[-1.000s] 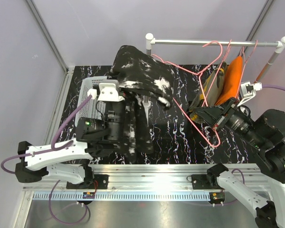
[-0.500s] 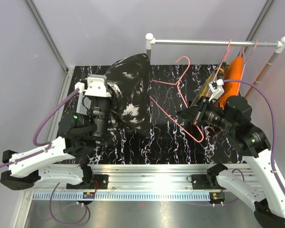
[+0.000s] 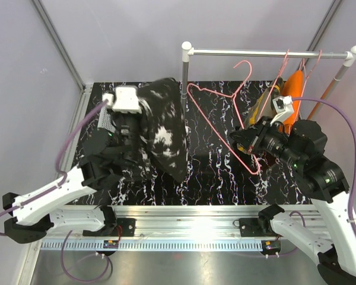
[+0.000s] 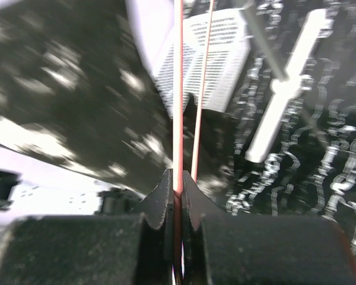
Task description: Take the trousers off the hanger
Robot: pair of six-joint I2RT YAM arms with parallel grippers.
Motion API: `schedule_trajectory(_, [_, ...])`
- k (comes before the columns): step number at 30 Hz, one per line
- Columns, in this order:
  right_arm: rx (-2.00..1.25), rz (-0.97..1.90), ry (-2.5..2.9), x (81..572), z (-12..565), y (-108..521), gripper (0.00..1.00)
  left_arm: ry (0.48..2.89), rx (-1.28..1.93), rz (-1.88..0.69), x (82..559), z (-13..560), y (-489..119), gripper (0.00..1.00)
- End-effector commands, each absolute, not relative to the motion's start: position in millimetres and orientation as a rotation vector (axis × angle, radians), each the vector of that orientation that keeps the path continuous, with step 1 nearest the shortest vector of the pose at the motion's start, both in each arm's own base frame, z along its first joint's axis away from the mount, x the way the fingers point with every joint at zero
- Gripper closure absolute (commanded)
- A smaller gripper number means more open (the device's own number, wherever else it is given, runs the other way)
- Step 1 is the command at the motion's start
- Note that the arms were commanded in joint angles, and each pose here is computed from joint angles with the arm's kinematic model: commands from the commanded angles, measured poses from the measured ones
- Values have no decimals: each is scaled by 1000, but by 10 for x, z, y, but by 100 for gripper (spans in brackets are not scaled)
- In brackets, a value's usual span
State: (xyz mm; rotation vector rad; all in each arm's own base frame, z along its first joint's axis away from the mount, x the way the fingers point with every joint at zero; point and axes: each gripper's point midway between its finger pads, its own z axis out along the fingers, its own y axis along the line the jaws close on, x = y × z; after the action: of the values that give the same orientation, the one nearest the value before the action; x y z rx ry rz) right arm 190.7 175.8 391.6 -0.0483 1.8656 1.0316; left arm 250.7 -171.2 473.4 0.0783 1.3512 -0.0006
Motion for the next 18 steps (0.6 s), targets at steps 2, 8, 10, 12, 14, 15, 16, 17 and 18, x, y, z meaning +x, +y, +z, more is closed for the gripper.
schedule_trajectory(2, [-20, 860, 1801, 1938, 4086, 1477, 100, 1250, -273, -58, 2411, 5623, -889, 100])
schedule_trajectory(8, [-11, 813, 1781, 1917, 4159, 1381, 100, 1256, -336, 128, 2692, 5809, -524, 100])
schedule_trajectory(10, [-7, 795, 1781, 1910, 4165, 1349, 100, 1277, -363, 233, 2879, 5828, -327, 100])
schedule_trajectory(12, [-5, 786, 1778, 1901, 4184, 1328, 100, 1261, -419, 252, 3047, 5884, -89, 100])
schedule_trajectory(14, [-11, 779, 1776, 1887, 4204, 1314, 100, 1290, -429, 219, 3246, 5932, -32, 100])
schedule_trajectory(15, [-13, 779, 1779, 1883, 4201, 1314, 100, 1291, -468, 257, 3319, 5933, 161, 100])
schedule_trajectory(16, [-15, 776, 1777, 1876, 4209, 1307, 100, 1281, -487, 248, 3351, 6029, 214, 100])
schedule_trajectory(17, [-20, 769, 1785, 1883, 4189, 1308, 100, 1288, -475, 254, 3419, 6048, 238, 100])
schedule_trajectory(18, [-15, 761, 1786, 1888, 4187, 1294, 100, 1267, -514, 257, 3415, 6116, 364, 100])
